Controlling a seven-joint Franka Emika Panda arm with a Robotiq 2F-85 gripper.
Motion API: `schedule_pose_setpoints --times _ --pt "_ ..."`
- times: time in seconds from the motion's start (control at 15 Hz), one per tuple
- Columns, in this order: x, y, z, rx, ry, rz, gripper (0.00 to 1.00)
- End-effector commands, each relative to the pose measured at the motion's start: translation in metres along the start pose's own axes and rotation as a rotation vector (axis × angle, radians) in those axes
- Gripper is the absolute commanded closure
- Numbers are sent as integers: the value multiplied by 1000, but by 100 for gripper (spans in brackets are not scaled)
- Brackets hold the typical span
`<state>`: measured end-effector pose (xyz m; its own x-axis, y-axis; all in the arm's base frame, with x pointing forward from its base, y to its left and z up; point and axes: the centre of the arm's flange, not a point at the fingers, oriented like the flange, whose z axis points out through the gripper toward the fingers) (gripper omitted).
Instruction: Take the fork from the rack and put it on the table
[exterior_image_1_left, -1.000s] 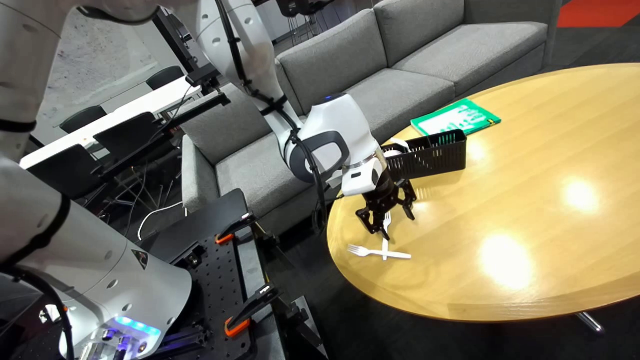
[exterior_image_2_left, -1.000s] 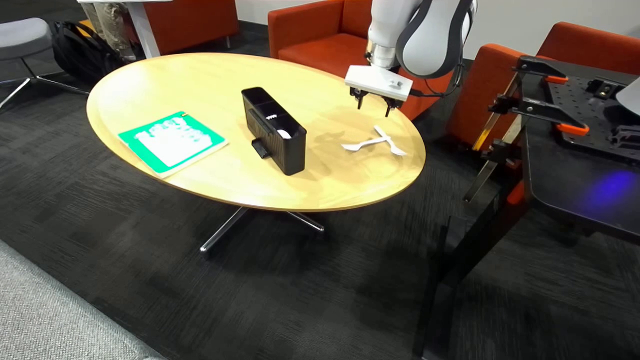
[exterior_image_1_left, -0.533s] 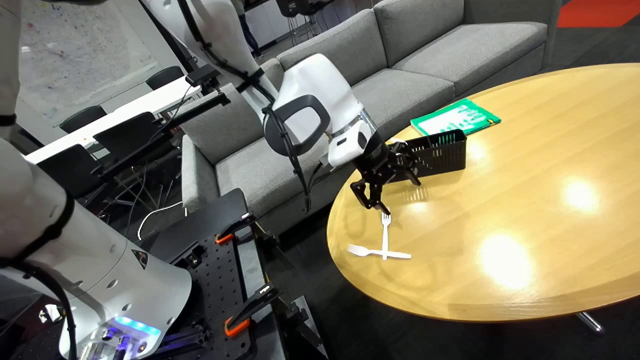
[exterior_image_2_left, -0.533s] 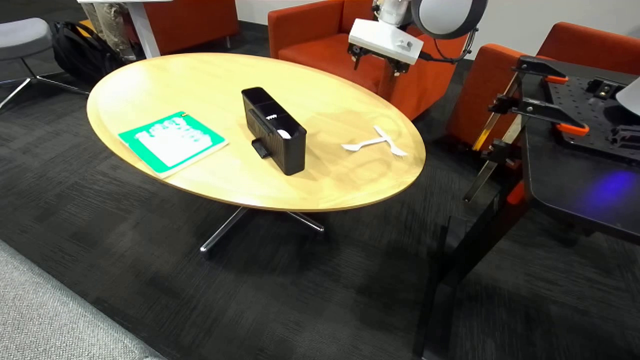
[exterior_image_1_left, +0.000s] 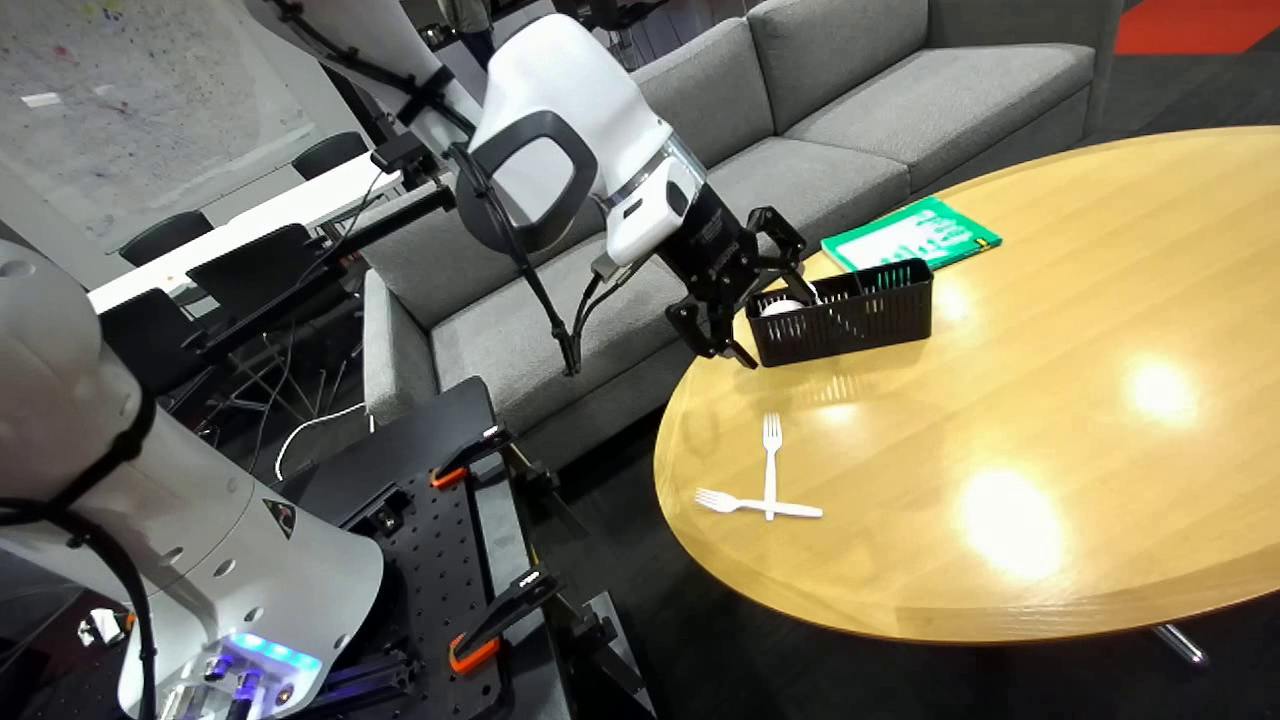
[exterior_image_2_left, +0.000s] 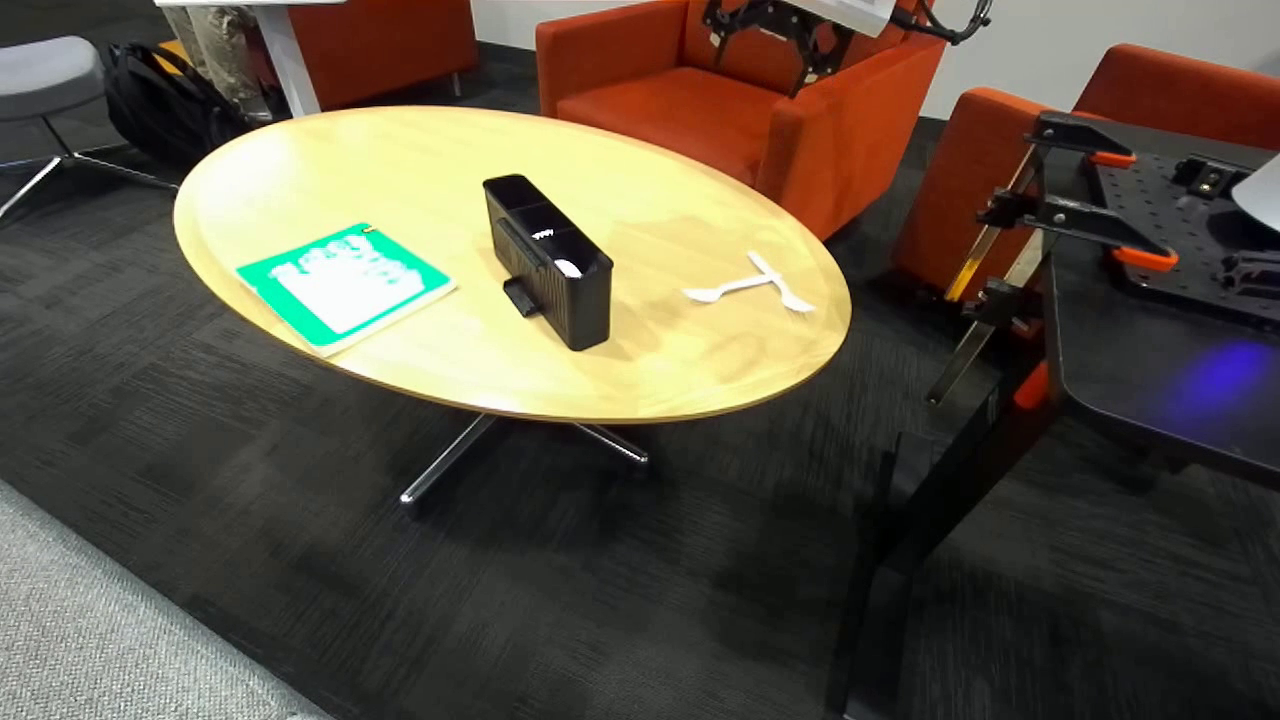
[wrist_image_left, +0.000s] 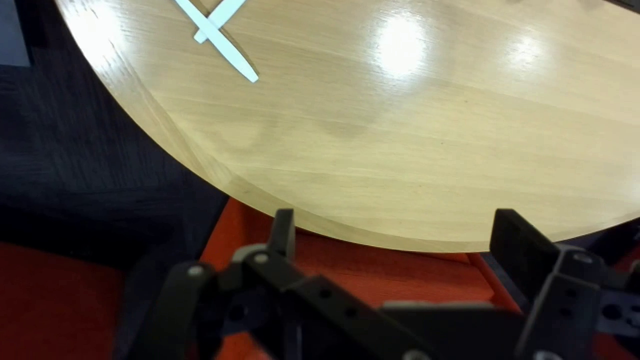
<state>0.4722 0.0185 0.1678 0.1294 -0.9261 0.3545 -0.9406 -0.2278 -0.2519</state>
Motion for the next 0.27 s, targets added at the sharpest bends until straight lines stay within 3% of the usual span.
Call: schedule_pose_setpoints --times 0.0,0.2 --pt "0 -1 -3 5 -2 0 0" --pt "-1 1 1 -2 2 -6 0"
